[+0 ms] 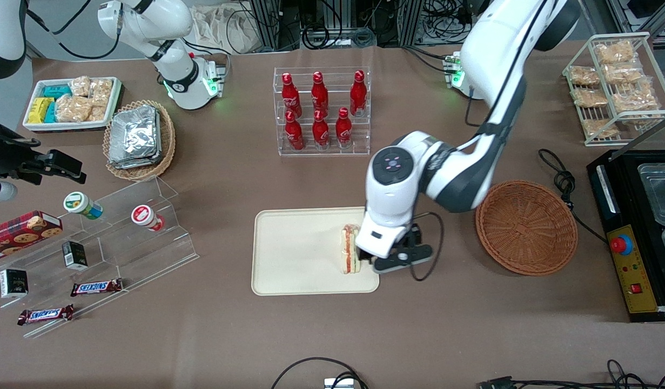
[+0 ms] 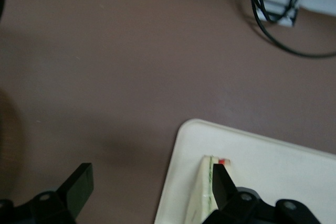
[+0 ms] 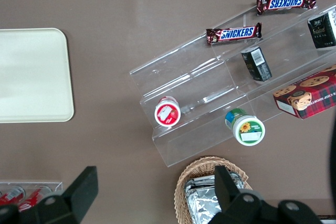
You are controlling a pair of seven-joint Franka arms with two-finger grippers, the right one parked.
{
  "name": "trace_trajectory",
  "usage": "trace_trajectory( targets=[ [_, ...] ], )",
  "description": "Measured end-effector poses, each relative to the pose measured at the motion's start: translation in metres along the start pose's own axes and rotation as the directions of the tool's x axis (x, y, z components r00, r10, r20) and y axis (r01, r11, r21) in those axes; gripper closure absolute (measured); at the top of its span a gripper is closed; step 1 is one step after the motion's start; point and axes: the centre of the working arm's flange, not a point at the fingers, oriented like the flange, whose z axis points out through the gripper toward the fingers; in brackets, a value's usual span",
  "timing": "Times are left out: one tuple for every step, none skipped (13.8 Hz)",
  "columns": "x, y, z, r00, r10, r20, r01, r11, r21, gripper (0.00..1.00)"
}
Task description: Place sandwich from basket to tray
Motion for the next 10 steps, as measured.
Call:
trace_trajectory(
  targets=[
    [0.013,-0.013,-0.012,1.000,-0.016,-0.005,0.016,1.000,0.001,0.00],
    [0.024,-0.026,-0.022,1.000,-0.018,0.000,0.018,1.000,0.007,0.00],
    [0.033,-0.038,-0.029,1.000,-0.012,0.011,0.012,1.000,0.013,0.00],
    [0.044,-0.051,-0.036,1.000,-0.003,0.022,0.003,1.000,0.011,0.00],
    [0.054,-0.066,-0.043,0.999,0.007,0.034,-0.007,1.000,0.011,0.00],
    [0.064,-0.080,-0.049,0.999,0.017,0.046,-0.017,1.000,0.010,0.00],
    [0.071,-0.092,-0.056,0.998,0.026,0.056,-0.026,1.000,0.009,0.00],
    [0.077,-0.101,-0.062,0.998,0.030,0.061,-0.030,1.000,0.005,0.00],
    [0.082,-0.109,-0.068,0.997,0.033,0.065,-0.033,0.999,-0.001,0.00],
    [0.085,-0.115,-0.072,0.997,0.039,0.068,-0.038,0.999,-0.003,0.00]
  ],
)
